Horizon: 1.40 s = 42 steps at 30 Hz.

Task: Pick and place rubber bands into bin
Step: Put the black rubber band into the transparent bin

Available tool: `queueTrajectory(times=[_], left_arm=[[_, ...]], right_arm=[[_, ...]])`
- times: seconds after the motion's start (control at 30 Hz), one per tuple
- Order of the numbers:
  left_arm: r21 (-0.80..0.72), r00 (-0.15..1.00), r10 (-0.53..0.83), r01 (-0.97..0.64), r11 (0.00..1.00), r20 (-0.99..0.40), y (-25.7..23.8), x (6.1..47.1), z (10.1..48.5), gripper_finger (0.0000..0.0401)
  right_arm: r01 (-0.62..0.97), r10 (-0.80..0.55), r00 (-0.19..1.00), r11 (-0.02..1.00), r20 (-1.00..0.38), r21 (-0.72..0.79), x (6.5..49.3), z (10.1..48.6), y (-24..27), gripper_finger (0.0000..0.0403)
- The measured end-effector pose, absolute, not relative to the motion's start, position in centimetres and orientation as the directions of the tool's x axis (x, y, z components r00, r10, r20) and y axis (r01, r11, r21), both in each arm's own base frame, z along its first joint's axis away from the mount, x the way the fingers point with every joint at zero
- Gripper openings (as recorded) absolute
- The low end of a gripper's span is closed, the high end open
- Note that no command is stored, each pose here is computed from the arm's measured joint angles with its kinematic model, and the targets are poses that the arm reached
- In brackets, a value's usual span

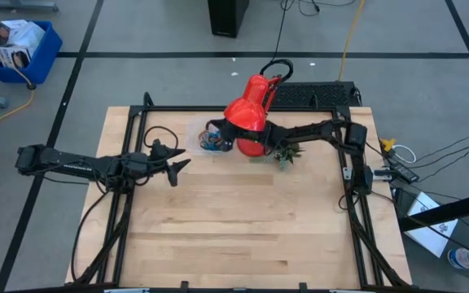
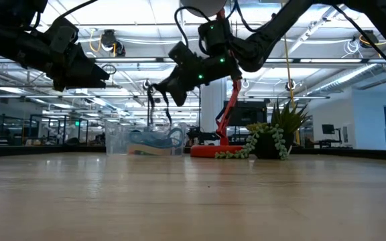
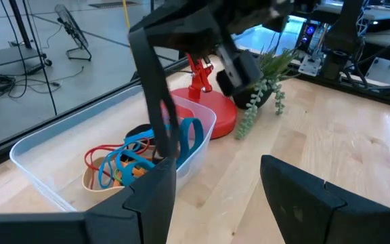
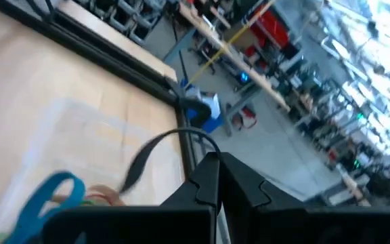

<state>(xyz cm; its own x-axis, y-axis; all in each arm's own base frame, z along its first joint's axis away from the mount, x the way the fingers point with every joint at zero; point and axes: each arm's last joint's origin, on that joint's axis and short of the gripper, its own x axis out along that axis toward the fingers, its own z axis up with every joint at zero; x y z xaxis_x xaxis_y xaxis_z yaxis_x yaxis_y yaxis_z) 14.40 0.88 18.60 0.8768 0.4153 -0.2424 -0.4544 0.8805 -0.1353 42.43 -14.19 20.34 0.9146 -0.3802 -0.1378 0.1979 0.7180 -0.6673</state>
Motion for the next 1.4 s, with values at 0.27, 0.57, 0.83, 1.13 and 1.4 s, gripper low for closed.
queueTrajectory(times=[0.27, 0.57, 0.83, 1.13, 1.4], left_arm=[[-0.135, 0.877, 0.415, -0.454, 0.881, -0.243, 0.9, 14.4, 18.6, 0.0223], [-0.134, 0.877, 0.415, -0.454, 0.881, -0.243, 0.9, 14.4, 18.6, 0.0223], [-0.136, 0.877, 0.415, -0.455, 0.88, -0.243, 0.9, 14.4, 18.6, 0.0223], [-0.136, 0.878, 0.414, -0.453, 0.881, -0.242, 0.9, 14.4, 18.6, 0.0223], [-0.137, 0.877, 0.415, -0.454, 0.881, -0.241, 0.9, 14.4, 18.6, 0.0223]], right_arm=[[0.218, -0.405, 0.888, 0.789, -0.219, -0.574, 41.7, 19.5, -15.7, 0.0], [0.103, -0.317, 0.883, 0.85, -0.346, -0.517, 41.7, 17.7, -15.3, 0.0001], [0.09, -0.317, 0.859, 0.867, -0.403, -0.49, 42.1, 15.0, -15.5, 0.0003], [0.102, -0.321, 0.865, 0.864, -0.384, -0.492, 42.3, 14.7, -15.5, 0.0018], [0.114, -0.322, 0.872, 0.867, -0.369, -0.486, 42.3, 15.0, -15.5, 0.0079]])
